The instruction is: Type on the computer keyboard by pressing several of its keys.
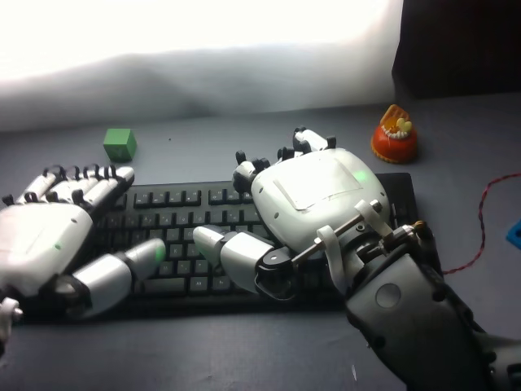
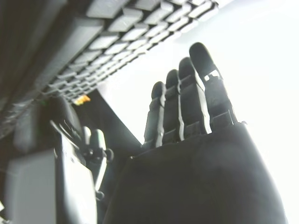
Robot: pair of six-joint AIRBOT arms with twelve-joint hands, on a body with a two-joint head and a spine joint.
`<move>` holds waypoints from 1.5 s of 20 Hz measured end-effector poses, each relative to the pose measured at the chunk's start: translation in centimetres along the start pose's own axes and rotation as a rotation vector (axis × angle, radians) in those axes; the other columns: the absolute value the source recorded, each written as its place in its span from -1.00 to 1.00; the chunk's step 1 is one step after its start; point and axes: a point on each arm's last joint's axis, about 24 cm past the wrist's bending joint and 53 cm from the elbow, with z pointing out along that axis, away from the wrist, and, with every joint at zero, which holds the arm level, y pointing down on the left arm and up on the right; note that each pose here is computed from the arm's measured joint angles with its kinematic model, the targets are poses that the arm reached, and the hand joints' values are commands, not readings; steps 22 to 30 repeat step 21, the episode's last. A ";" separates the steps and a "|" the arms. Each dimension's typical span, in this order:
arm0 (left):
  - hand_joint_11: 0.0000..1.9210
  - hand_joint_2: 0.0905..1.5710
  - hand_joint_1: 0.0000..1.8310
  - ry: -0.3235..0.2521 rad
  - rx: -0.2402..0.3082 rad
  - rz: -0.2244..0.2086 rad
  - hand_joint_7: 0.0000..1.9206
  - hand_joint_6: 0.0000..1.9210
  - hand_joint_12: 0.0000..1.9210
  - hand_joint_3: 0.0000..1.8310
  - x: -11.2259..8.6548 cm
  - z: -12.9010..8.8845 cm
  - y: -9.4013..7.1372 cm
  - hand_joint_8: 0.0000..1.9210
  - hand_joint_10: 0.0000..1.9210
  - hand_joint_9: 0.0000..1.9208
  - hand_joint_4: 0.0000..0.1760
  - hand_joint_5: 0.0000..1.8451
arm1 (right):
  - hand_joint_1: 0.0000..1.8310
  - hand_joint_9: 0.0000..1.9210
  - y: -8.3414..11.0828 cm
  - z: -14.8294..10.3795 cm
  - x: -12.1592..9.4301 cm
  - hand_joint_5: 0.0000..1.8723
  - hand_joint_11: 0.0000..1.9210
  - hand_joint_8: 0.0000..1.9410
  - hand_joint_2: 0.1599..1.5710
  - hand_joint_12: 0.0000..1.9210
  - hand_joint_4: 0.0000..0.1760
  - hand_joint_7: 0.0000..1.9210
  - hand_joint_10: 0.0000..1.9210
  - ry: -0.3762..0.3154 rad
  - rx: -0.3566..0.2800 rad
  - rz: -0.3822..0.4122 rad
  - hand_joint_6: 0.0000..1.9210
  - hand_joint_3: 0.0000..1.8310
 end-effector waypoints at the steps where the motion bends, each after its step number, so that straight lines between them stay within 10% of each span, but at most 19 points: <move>1: -1.00 0.65 -0.96 -0.014 0.003 0.008 -0.76 -0.98 0.04 -0.99 -0.9 0.1 -0.1 -0.99 -0.95 -0.76 -0.95 -0.77 | -1.00 -0.43 0.0 -0.1 0.0 -0.51 -0.85 -0.99 0.51 0.70 -1.00 -0.19 -0.09 0.000 0.000 -0.002 -0.61 -1.00; 9: -1.00 0.68 -0.96 -0.033 0.003 0.035 -0.69 -0.96 0.05 -1.00 -5.1 0.2 -1.4 -0.98 -0.95 -0.72 -1.00 -0.67 | -1.00 -0.43 -0.1 -1.0 0.2 -0.49 -0.86 -0.99 0.50 0.72 -1.00 -0.18 -0.08 0.021 -0.004 -0.013 -0.58 -1.00; 11: -1.00 0.71 -0.98 -0.051 0.009 0.029 -0.47 -0.89 0.21 -0.99 -6.4 0.4 -2.1 -0.91 -0.90 -0.59 -1.00 -0.49 | -0.98 -0.39 -0.1 -1.2 0.2 -0.37 -0.75 -0.92 0.50 0.78 -1.00 -0.05 0.18 0.023 -0.002 -0.015 -0.49 -1.00; 14: -0.87 0.75 -0.93 -0.054 0.016 0.033 -0.22 -0.24 0.80 -1.00 -7.6 0.2 -2.9 -0.23 0.16 -0.45 -1.00 -0.34 | -0.92 -0.31 0.0 -1.4 0.3 -0.16 -0.52 0.24 0.50 0.98 -1.00 -0.12 0.63 0.027 -0.009 -0.019 -0.06 -1.00; 18: -0.16 0.76 -0.85 -0.047 0.001 0.049 0.07 0.26 1.00 -0.99 -8.5 -0.3 -2.8 0.57 0.88 0.01 -1.00 -0.02 | -0.96 0.08 0.1 -1.6 0.4 0.04 -0.05 0.57 0.59 1.00 -1.00 0.17 0.97 0.031 -0.010 -0.021 0.11 -0.99; 21: 0.10 0.82 -0.82 -0.049 -0.008 0.059 0.24 0.83 1.00 -0.99 -9.3 -0.3 -2.5 0.72 0.92 0.22 -1.00 0.02 | -0.71 0.41 0.0 -1.6 0.4 0.19 0.29 0.95 0.74 1.00 -1.00 0.39 1.00 0.030 -0.008 -0.026 0.88 -0.98; 30: 0.10 0.82 -0.82 -0.049 -0.008 0.059 0.24 0.83 1.00 -0.99 -9.3 -0.3 -2.5 0.72 0.92 0.22 -1.00 0.02 | -0.71 0.41 0.0 -1.6 0.4 0.19 0.29 0.95 0.74 1.00 -1.00 0.39 1.00 0.030 -0.008 -0.026 0.88 -0.98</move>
